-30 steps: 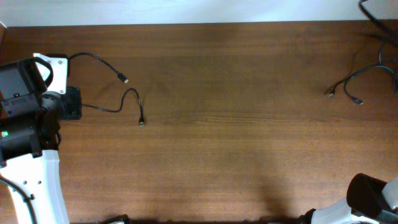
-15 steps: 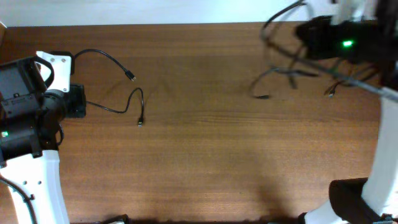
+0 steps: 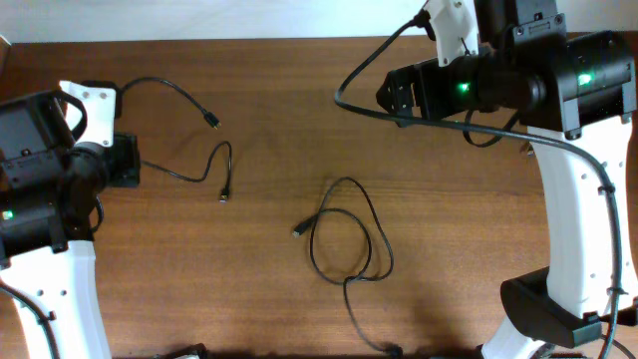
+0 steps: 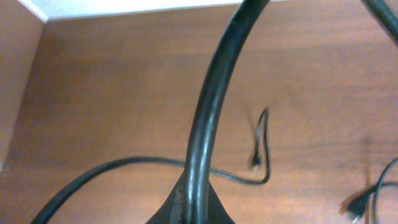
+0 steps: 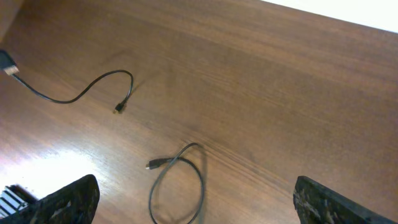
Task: Untangle cables
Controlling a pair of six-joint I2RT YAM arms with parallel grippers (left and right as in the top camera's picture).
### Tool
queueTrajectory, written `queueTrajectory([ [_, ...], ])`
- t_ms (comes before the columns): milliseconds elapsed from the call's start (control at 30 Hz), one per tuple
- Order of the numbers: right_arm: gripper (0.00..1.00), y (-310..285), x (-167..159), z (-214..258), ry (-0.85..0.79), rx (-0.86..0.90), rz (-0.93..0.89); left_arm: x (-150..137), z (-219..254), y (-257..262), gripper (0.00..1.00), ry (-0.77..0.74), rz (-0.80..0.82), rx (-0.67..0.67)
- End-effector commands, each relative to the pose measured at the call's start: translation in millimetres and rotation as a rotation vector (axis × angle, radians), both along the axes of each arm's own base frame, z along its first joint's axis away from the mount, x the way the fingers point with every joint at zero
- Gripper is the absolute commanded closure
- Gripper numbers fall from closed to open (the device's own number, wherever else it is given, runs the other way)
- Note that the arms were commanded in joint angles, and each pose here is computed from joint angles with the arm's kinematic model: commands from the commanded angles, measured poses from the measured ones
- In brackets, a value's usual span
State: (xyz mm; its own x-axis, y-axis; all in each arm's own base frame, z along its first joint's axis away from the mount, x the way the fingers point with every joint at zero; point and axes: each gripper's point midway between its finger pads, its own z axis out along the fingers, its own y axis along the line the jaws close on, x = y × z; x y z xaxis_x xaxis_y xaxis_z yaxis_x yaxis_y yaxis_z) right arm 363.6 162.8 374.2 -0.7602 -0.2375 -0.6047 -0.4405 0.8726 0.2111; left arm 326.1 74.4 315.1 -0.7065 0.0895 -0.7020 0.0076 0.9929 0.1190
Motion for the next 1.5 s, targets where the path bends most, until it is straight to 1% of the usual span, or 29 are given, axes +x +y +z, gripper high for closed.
queueTrajectory([
  [0, 0.01, -2.2, 4.2, 5.3, -0.049, -0.032, 0.007, 17.4, 34.3, -41.5, 1.0, -0.167, -0.149, -0.155],
  [67, 0.01, -12.2, 8.9, 8.1, -0.08, -0.076, -0.034, 34.4, 68.0, -79.9, 1.0, -0.31, -0.294, -0.27],
  [100, 0.01, -20.9, 11.1, 20.0, -0.136, -0.098, -0.069, 45.5, 92.9, -106.6, 1.0, -0.404, -0.37, -0.334],
  [167, 0.0, -40.7, 6.0, 50.9, -0.247, -0.136, -0.144, 57.0, 120.4, -147.2, 1.0, -0.505, -0.465, -0.395],
  [267, 0.01, -62.4, -14.1, 93.9, -0.382, -0.144, -0.218, 69.9, 134.0, -201.4, 1.0, -0.57, -0.586, -0.448],
  [333, 0.01, -71.8, -29.6, 107.9, -0.42, -0.145, -0.242, 86.1, 131.7, -230.7, 1.0, -0.587, -0.595, -0.488],
  [367, 0.01, -78.4, -40.3, 112.1, -0.428, -0.154, -0.256, 94.9, 130.4, -255.0, 1.0, -0.603, -0.635, -0.525],
  [433, 0.01, -87.8, -51.1, 113.0, -0.426, -0.178, -0.279, 103.7, 131.5, -287.9, 1.0, -0.621, -0.672, -0.621],
  [467, 0.01, -95.1, -59.3, 113.4, -0.42, -0.188, -0.308, 106.8, 131.8, -314.7, 1.0, -0.626, -0.7, -0.706],
  [567, 0.01, -100.9, -70.2, 119.5, -0.437, -0.186, -0.323, 97.6, 126.1, -385.8, 1.0, -0.604, -0.791, -0.894],
  [600, 0.01, -102.2, -71.1, 120.5, -0.44, -0.188, -0.328, 94.6, 122.8, -399.1, 1.0, -0.593, -0.808, -0.924],
  [667, 0.01, -103.4, -71.2, 121.1, -0.444, -0.192, -0.332, 80.7, 107.7, -443.3, 1.0, -0.523, -0.851, -1.035],
  [733, 0.01, -103.1, -70.6, 120.4, -0.442, -0.193, -0.332, 65.2, 83.3, -478.9, 1.0, -0.44, -0.892, -1.053],
  [767, 0.01, -103.2, -70.6, 120.3, -0.441, -0.194, -0.331, 59.5, 76.7, -488.3, 1.0, -0.417, -0.904, -1.054],
  [800, 0.01, -103.2, -70.7, 120.1, -0.44, -0.194, -0.331, 55.7, 74.1, -493.2, 0.78, -0.404, -0.908, -1.055],
  [833, 0.01, -103.4, -71.3, 119.2, -0.436, -0.196, -0.33, 58.3, 71.8, -492.4, 0.19, -0.401, -0.884, -1.049],
  [867, 0.01, -103.5, -71.6, 118.6, -0.434, -0.198, -0.33, 62.3, 70.1, -488.7, 0.01, -0.394, -0.864, -1.045],
  [1000, 0.01, -103.5, -71.6, 118.3, -0.433, -0.198, -0.33, 82.4, 79.8, -459.0, 0.01, -0.401, -0.802, -1.008],
  [1067, 0.01, -103.0, -70.3, 116.5, -0.427, -0.201, -0.328, 91.1, 94.1, -431.9, 0.01, -0.409, -0.779, -0.885],
  [1133, 0.01, -99.7, -62.2, 108.1, -0.399, -0.209, -0.323, 99.2, 106.8, -400.5, 0.01, -0.402, -0.69, -0.718],
  [1200, 0.01, -93.4, -43.0, 89.6, -0.337, -0.224, -0.326, 103.7, 124.9, -361.6, 0.01, -0.409, -0.574, -0.547],
  [1233, 0.01, -90.3, -33.3, 80.8, -0.312, -0.234, -0.324, 104.7, 131.5, -345.3, 0.01, -0.41, -0.52, -0.509],
  [1333, 0.01, -77.6, 4.0, 50.6, -0.224, -0.216, -0.368, 104.5, 149.4, -285.7, 0.01, -0.415, -0.341, -0.419],
  [1400, 0.01, -70.2, 25.2, 30.5, -0.154, -0.158, -0.456, 103.7, 155.4, -257.5, 0.01, -0.432, -0.254, -0.377],
  [1467, 0.01, -58.4, 48.5, -6.7, -0.014, -0.067, -0.592, 99.2, 166.4, -223.6, 0.01, -0.468, -0.155, -0.333],
])
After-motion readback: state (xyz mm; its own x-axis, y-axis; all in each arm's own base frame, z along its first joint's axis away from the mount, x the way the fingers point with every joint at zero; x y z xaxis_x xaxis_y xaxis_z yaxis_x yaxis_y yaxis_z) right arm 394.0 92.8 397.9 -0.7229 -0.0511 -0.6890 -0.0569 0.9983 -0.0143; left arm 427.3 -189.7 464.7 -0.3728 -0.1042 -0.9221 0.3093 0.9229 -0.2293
